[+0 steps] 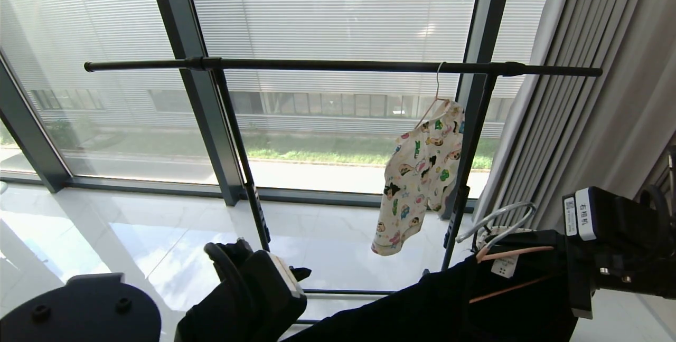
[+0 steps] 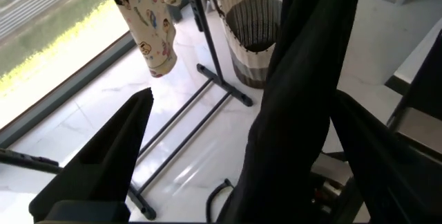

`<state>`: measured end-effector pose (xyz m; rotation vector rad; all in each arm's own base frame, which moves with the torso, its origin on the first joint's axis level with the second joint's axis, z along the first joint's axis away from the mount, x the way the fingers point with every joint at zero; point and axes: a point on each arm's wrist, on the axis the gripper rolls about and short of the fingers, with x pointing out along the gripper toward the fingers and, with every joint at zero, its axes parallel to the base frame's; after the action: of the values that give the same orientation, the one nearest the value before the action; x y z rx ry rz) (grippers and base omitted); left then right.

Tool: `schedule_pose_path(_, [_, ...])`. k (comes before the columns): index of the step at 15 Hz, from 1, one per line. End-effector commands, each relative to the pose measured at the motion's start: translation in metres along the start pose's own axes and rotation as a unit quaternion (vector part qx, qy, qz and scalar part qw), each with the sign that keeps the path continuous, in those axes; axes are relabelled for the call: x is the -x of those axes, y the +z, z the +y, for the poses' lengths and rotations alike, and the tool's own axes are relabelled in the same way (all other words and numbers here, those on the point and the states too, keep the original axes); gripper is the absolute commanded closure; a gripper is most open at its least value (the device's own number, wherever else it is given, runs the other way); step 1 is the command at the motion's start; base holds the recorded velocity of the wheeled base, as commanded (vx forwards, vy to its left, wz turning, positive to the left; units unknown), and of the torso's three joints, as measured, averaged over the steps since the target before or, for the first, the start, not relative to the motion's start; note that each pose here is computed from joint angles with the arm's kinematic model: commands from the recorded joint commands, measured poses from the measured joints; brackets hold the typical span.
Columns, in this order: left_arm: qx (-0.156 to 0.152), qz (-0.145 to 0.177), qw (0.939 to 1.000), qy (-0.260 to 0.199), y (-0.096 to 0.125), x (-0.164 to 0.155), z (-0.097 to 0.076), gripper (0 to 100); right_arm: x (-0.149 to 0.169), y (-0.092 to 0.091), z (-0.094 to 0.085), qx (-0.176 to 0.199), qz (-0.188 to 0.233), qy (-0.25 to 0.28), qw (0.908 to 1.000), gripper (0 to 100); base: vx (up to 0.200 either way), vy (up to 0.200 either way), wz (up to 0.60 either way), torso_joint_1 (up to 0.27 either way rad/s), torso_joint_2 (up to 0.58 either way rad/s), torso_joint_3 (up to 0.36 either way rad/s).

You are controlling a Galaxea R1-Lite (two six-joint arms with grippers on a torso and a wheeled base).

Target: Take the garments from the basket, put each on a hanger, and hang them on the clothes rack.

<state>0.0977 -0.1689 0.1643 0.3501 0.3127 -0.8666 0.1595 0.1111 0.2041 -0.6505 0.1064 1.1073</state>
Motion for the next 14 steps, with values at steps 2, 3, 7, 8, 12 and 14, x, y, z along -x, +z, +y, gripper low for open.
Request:
schedule_pose_path(2, [0.012,-0.011,0.9995,0.025,-0.026,0.035,0.013,0,0.007,-0.002,-0.005,-0.004,0.003,-0.021,0.9998,100,0.000,0.000,0.00,0.000,0.00,0.000])
schedule_pose_path(3, [0.018,-0.005,0.9990,0.040,-0.035,0.040,0.018,0,0.007,-0.001,-0.006,-0.004,0.002,-0.021,0.9998,100,0.000,0.000,0.00,0.000,0.00,0.000])
schedule_pose_path(7, [0.033,0.031,0.9958,0.079,-0.057,0.043,0.029,0,0.010,0.001,-0.005,0.001,-0.003,-0.025,0.9997,100,0.000,0.000,0.00,0.000,0.00,0.000])
schedule_pose_path(8, [0.033,0.037,0.9957,0.078,-0.059,0.043,0.028,0,0.010,0.001,-0.005,0.001,-0.004,-0.026,0.9997,100,0.000,0.000,0.00,0.000,0.00,0.000])
schedule_pose_path(12, [0.029,0.053,0.9953,0.076,-0.067,0.042,0.027,0,0.012,0.003,-0.005,0.005,-0.007,-0.029,0.9995,100,0.000,0.000,0.00,0.000,0.00,0.000])
schedule_pose_path(14, [0.029,0.053,0.9952,0.076,-0.068,0.043,0.027,0,0.014,0.004,-0.004,0.008,-0.010,-0.031,0.9994,100,0.000,0.000,0.00,0.000,0.00,0.000])
